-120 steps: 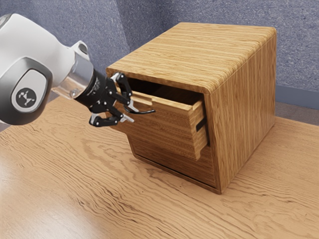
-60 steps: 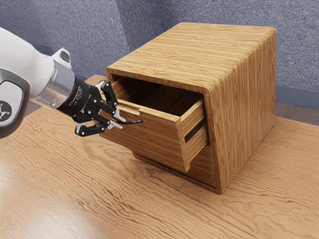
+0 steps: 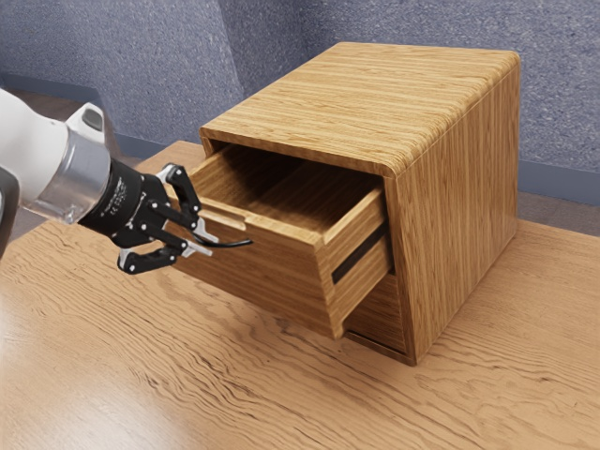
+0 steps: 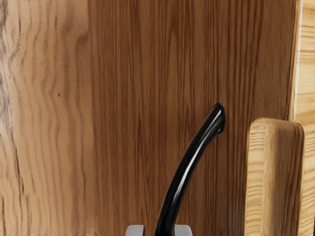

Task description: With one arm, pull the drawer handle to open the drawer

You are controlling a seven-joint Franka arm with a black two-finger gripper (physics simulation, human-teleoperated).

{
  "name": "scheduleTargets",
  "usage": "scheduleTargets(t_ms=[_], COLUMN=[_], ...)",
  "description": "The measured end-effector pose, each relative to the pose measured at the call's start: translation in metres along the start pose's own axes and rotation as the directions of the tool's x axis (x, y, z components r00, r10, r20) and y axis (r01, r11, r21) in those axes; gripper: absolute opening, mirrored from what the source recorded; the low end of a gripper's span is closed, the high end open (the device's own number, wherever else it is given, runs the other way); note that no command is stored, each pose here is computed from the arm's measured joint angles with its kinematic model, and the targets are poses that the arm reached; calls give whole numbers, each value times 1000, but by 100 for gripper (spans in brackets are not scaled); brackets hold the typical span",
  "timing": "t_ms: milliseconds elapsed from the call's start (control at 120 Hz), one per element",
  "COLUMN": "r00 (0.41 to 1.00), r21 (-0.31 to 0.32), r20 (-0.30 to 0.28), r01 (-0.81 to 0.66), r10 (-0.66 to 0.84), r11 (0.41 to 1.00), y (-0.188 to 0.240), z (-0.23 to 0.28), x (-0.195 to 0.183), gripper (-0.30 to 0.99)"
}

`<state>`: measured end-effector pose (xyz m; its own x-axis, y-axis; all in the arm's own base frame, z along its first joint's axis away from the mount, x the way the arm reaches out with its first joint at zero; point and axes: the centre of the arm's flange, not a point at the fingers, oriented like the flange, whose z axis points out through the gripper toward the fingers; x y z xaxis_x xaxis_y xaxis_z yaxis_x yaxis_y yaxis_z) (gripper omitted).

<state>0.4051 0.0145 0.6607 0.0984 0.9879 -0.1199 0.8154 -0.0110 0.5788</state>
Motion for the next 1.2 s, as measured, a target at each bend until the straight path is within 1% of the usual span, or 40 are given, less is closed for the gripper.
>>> scheduleTargets(t_ms=[358, 600, 742, 792, 875, 942, 975, 1008, 1033, 1058, 1083, 1108, 1142, 1200], r00=[1000, 1000, 1000, 1000, 1000, 999, 995, 985, 972, 961, 953, 950, 949, 915], r21=[-12, -2, -26, -35, -66, -104, -145, -168, -163, -149, -133, -121, -107, -53], r20=[8, 10, 14, 13, -2, -40, -98, -168, -224, -263, -286, -298, -312, -389], r01=[1, 9, 7, 6, 1, -4, 2, 14, 30, 46, 58, 57, 15, -139], r10=[0, -9, -7, -6, -1, 0, -17, -43, -67, -85, -94, -92, -47, 108], r11=[1000, 1000, 1000, 999, 998, 995, 989, 986, 986, 988, 989, 991, 994, 989], y=[-19, -37, -55, -60, -64, -58, -44, -24, -5, 13, 29, 41, 56, 72], z=[-21, -27, -49, -61, -90, -123, -151, -170, -173, -170, -163, -158, -152, -133], x=[-2, 0, -3, -4, -3, -2, -1, 4, 14, 26, 37, 40, 21, -53], gripper=[-2, -1, -1, 3, 21, 35, 40, 44, 47, 50, 52, 54, 57, 60])
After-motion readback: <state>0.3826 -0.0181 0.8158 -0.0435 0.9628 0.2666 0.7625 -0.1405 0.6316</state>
